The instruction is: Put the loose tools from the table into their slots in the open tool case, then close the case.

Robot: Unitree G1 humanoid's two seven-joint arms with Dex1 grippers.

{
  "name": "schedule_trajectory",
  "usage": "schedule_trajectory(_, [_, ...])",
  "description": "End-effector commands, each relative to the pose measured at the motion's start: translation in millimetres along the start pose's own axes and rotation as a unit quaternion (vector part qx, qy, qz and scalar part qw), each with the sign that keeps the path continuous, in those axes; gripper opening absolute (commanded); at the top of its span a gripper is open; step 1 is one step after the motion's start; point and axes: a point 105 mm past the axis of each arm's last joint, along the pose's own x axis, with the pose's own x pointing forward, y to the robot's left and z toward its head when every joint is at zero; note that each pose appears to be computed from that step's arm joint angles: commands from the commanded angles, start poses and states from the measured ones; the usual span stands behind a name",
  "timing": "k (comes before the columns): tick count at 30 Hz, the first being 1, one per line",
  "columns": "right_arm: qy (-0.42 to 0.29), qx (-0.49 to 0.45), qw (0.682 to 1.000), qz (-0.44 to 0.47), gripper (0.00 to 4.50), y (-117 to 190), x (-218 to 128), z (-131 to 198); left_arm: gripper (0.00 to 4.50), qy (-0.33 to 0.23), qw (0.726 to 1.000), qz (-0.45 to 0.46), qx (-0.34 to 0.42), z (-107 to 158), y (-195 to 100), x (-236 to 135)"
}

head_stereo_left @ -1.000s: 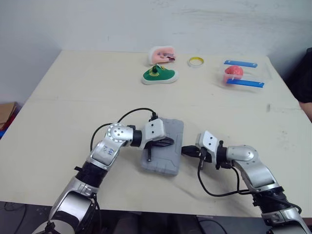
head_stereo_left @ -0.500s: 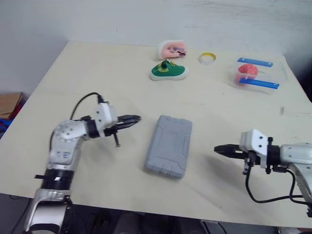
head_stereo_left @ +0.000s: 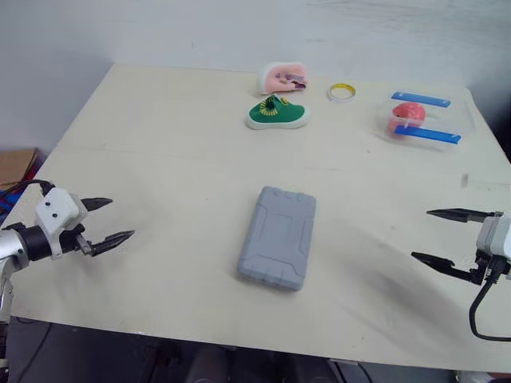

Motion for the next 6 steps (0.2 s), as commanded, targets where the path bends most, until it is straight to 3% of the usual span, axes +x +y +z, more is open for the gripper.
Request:
schedule_trajectory(1, [-0.017,-0.003,1.0,-0.015,4.49,-6,1,9,4.48,-0.023,0.999,0.003,0.027,14,-1,8])
schedule_trajectory(6, [-0.02,0.004,1.0,-0.023,4.49,-9,6,6,4.48,-0.054,0.998,-0.003,0.03,22,-6,23])
